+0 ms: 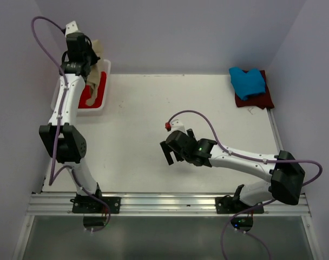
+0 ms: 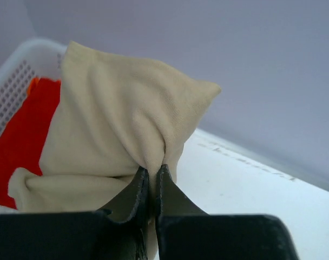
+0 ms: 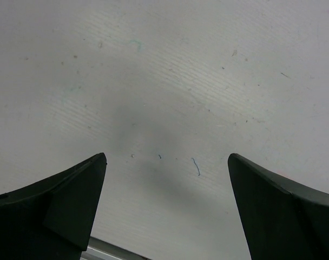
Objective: Fold and stack the t-shirts
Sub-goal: Grab crumpled tshirt from bin with the left arm, then move the tshirt to the center of the board
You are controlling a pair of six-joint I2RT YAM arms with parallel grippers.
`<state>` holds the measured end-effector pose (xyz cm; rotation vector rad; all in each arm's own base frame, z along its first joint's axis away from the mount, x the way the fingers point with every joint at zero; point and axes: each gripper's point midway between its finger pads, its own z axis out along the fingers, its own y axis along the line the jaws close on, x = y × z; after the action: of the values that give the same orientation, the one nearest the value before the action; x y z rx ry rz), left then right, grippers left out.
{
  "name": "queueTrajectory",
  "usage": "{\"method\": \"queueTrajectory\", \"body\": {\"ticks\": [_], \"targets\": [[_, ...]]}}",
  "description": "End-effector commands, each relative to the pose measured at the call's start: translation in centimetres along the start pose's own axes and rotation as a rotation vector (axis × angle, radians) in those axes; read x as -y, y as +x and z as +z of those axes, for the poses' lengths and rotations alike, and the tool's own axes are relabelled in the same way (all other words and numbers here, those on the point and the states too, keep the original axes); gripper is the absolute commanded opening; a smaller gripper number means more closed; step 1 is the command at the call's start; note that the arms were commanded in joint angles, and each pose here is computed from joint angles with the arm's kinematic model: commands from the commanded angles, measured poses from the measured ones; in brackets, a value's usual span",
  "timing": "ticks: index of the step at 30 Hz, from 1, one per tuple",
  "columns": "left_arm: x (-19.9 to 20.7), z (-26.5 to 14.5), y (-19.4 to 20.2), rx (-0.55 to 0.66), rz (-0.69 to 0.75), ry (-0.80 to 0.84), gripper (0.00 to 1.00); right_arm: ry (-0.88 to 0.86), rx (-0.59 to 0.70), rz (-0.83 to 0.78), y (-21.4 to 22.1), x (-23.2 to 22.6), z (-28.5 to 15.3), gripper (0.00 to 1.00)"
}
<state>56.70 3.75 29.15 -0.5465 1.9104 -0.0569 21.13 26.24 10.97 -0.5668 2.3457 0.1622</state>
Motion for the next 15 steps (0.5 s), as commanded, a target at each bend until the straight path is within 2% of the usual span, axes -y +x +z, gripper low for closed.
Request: {"method": "queueTrajectory", "body": {"ticks": [1, 4, 6, 10, 15], "targets": [[3.4, -7.6, -8.4, 0.218, -0.017, 0.114, 0.0, 0.116, 0.075, 0.081, -1.5, 1.9, -0.4, 0.99], [6.1, -9.8, -7.5, 0.166, -0.016, 0.271, 0.0, 0.204, 0.174, 0.165, -3.2, 4.2, -2.3, 0.99], [9.0, -11.3, -5.8, 0.108, -0.014, 0.394, 0.0, 0.282, 0.299, 0.266, -5.3, 6.9, -4.9, 0.99], [13.1, -14.1, -0.9, -0.039, 0.002, 0.613, 0.0, 0.355, 0.503, 0.422, -8.1, 11.1, -9.9, 0.99], [18.9, -19.2, 5.9, -0.176, 0.121, 0.851, 0.0, 0.429, 0.631, 0.487, -9.8, 15.0, -14.6, 0.99]]}}
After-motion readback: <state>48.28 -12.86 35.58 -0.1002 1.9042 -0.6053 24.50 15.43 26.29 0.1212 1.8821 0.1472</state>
